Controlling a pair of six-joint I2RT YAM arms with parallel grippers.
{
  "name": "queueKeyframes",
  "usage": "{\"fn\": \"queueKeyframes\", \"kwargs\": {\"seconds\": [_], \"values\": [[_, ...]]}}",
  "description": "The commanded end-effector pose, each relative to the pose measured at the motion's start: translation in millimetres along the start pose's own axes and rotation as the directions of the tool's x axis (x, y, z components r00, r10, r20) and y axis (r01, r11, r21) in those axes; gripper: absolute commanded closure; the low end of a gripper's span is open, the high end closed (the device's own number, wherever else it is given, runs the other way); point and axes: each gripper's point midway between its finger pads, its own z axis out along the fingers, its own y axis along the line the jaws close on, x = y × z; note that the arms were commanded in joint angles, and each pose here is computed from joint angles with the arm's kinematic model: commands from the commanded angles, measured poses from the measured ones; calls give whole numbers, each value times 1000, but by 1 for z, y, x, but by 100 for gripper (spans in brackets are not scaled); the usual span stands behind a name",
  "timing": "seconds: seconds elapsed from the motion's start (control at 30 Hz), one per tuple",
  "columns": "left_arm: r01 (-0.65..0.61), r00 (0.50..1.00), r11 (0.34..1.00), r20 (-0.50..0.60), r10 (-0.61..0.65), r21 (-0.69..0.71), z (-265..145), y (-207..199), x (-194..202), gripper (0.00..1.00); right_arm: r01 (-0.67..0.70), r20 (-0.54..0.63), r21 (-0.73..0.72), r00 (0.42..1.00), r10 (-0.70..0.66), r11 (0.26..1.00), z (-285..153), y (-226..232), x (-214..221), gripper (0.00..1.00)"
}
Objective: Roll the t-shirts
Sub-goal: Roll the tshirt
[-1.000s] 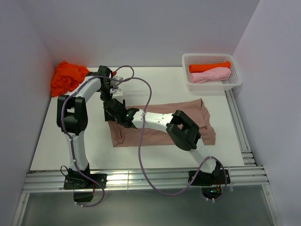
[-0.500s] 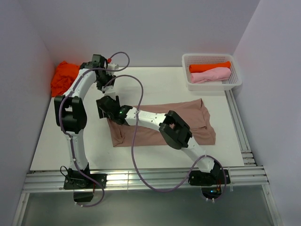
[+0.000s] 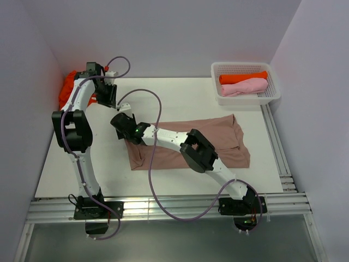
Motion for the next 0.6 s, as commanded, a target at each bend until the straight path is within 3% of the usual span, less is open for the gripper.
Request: {"fn": "queueKeyframes", "kwargs": {"seconds": [0.0,0.23,0.57], "values": [[9,999,999,34,-11,37,-12,1,-4,61,3,27,-12,1000,-3,1000,-1,3,-15,44],[29,999,998,11,-30,62,-6,4,11,62,15,9,-9,1000,-15,1000,0,2,-9,56],[31,999,994,5,-32,107,-5,-3,29,63,5,16,13,1000,-5,1000,-6,-7,-14,86]]}}
